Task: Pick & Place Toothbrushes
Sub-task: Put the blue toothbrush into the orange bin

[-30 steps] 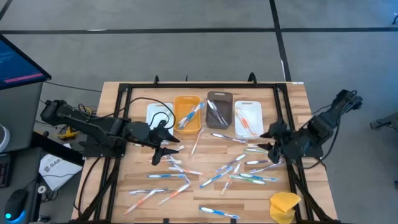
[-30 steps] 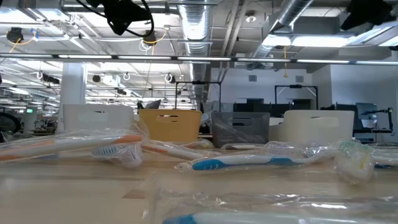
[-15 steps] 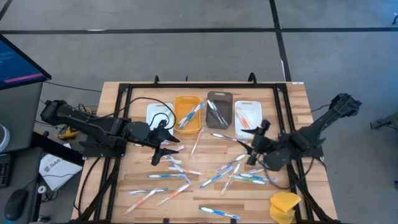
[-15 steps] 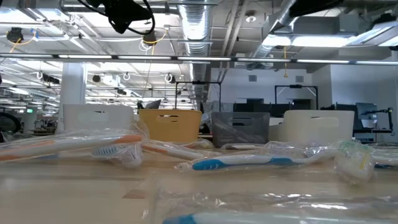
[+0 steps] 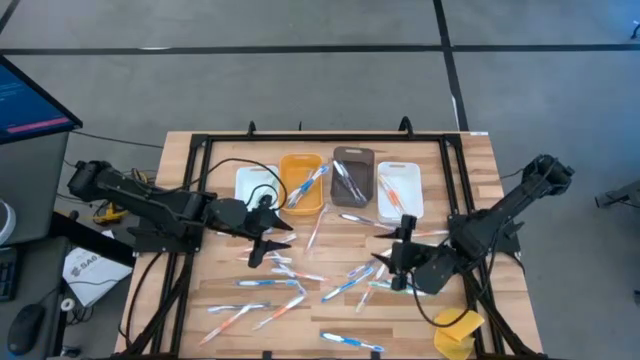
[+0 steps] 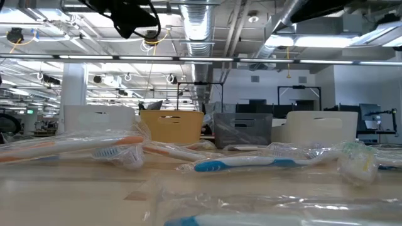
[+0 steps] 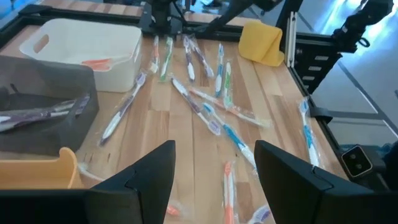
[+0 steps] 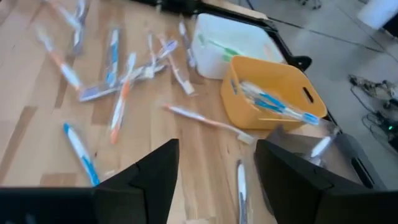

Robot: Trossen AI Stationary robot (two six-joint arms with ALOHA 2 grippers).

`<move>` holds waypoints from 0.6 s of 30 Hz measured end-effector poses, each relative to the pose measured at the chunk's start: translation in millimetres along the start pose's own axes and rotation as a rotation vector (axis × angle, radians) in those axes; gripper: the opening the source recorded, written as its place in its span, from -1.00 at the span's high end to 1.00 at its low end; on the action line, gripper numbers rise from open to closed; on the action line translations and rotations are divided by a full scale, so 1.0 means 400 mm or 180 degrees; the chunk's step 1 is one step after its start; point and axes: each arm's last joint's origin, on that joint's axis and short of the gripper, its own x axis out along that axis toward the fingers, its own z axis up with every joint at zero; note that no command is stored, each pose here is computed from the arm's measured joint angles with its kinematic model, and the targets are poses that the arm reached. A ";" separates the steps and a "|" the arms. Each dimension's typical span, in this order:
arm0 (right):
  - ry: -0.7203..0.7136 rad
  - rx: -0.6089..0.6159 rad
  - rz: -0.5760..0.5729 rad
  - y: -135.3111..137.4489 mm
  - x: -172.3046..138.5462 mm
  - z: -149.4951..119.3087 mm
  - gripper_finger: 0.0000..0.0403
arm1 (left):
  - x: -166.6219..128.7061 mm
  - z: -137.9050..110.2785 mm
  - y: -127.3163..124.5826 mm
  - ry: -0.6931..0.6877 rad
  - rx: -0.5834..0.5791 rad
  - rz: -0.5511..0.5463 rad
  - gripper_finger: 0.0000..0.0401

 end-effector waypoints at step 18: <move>0.0364 -0.0124 0.0265 -0.004 0.077 -0.007 -0.04 | 0.057 -0.032 -0.021 0.0259 -0.0119 -0.0087 -0.06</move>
